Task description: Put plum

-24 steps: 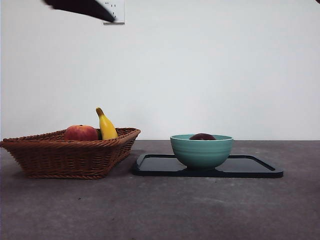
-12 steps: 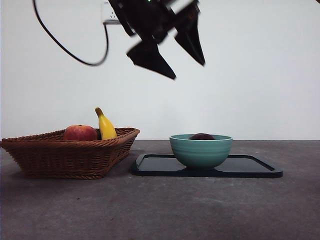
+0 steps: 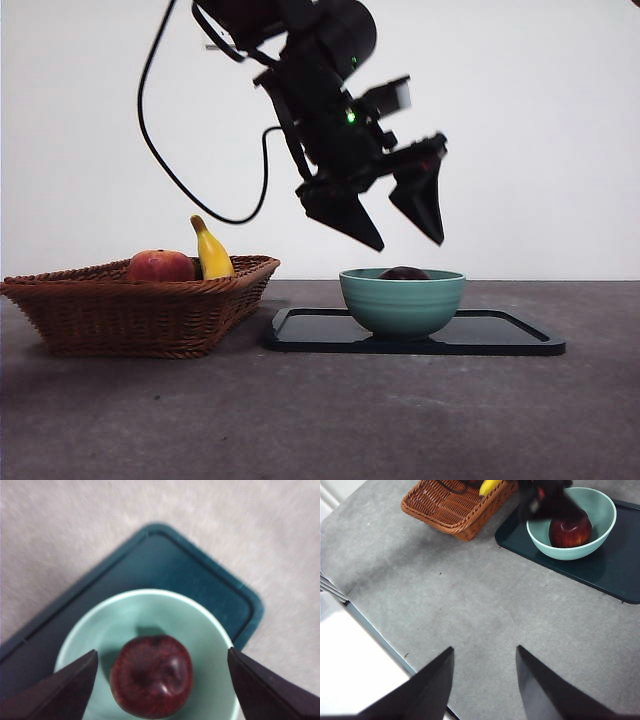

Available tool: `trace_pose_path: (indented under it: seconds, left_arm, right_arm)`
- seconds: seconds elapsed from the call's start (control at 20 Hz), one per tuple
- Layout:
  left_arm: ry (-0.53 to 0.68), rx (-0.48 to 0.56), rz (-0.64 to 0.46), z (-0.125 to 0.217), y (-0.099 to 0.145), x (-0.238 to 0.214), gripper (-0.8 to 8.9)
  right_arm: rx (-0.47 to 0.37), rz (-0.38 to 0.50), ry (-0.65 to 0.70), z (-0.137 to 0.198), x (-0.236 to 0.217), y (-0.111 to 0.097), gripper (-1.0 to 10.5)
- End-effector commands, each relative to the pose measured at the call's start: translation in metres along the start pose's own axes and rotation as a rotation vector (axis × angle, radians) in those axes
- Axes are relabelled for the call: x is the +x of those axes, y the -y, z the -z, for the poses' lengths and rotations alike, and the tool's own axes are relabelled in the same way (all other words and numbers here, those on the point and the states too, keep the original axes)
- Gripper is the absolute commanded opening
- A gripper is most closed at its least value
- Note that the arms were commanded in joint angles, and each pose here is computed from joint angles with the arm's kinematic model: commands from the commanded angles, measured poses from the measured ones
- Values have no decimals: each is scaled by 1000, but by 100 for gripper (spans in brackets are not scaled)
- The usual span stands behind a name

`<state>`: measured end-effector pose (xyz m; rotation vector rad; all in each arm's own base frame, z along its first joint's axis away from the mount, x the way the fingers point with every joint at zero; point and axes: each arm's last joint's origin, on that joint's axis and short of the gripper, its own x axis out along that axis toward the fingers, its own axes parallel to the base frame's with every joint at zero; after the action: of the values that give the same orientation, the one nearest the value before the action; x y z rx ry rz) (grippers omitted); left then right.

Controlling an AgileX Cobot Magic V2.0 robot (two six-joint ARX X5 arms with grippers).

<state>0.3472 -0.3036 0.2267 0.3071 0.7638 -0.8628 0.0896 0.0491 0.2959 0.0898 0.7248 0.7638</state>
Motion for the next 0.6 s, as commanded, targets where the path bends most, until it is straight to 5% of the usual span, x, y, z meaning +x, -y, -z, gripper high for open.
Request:
trace_pose_path:
  seconds: [0.05,0.6]
  left_arm:
    - [1,52,-9,-1,4,13,403]
    - [-29,75,-28,6,8,28,403]
  right_arm:
    - [-6,-7,-1,-1,1,-1,198]
    - [-5,1,0,-1,1,0,198]
